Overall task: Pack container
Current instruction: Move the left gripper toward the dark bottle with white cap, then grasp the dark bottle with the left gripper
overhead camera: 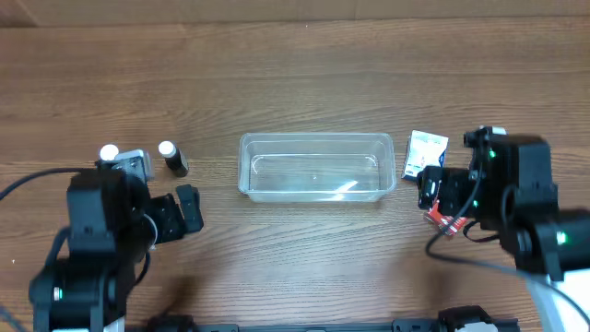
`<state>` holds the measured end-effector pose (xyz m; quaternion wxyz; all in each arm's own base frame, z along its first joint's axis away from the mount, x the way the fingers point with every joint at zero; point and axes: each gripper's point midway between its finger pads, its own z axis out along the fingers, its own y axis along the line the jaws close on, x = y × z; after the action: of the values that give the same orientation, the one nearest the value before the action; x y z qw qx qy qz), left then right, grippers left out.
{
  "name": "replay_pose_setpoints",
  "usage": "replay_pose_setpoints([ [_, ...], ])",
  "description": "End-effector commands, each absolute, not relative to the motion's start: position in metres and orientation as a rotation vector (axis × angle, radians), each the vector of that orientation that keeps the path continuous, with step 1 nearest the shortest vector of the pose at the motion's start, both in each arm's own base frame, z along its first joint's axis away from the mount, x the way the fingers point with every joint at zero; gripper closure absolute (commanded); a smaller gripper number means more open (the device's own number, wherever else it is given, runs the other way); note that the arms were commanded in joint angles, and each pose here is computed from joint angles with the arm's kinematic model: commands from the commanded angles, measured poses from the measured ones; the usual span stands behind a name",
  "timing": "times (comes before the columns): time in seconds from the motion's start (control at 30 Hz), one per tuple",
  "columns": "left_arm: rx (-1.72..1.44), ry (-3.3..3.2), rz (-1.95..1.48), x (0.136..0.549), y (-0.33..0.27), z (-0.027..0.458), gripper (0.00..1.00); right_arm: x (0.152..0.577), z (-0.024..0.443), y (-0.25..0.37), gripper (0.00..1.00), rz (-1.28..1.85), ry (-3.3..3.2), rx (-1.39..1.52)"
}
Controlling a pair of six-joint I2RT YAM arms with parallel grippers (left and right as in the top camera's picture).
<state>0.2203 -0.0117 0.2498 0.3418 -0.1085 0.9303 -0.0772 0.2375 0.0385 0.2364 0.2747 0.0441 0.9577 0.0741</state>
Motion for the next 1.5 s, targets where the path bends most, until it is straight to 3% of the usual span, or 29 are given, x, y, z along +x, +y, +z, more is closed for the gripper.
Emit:
replay_pose_setpoints([
  [0.0, -0.289, 2.563, -0.279, 0.218, -0.023, 0.242, 0.0, 0.246, 0.241, 0.041, 0.0, 0.205, 2.62, 0.119],
  [0.17, -0.501, 2.558, -0.084, 0.253, 0.008, 0.269, 0.0, 0.255, 0.227, 0.041, 0.0, 0.186, 2.675, 0.127],
  [0.27, -0.562, 2.642, -0.003, 0.308, 0.02, 0.269, 0.0, 0.256, 0.226, 0.038, 0.0, 0.164, 2.679, 0.133],
  [0.4, -0.709, 2.826, -0.041, 0.356, 0.035, 0.203, 0.0, 0.255, 0.225, 0.038, 0.0, 0.159, 2.684, 0.134],
  [0.77, -0.786, 3.078, 0.024, 0.376, 0.044, 0.097, 0.02, 0.254, 0.225, 0.038, 0.0, 0.159, 2.688, 0.134],
  [0.87, -0.792, 3.106, 0.031, 0.376, 0.044, 0.086, 0.09, 0.254, 0.225, 0.038, 0.0, 0.159, 2.688, 0.134],
  [1.0, -0.791, 3.099, 0.03, 0.378, 0.044, 0.086, 0.38, 0.254, 0.225, 0.038, 0.0, 0.159, 2.687, 0.134],
  [1.47, -0.783, 3.072, 0.089, 0.381, 0.051, 0.088, 0.8, 0.254, 0.225, 0.037, 0.0, 0.159, 2.686, 0.134],
])
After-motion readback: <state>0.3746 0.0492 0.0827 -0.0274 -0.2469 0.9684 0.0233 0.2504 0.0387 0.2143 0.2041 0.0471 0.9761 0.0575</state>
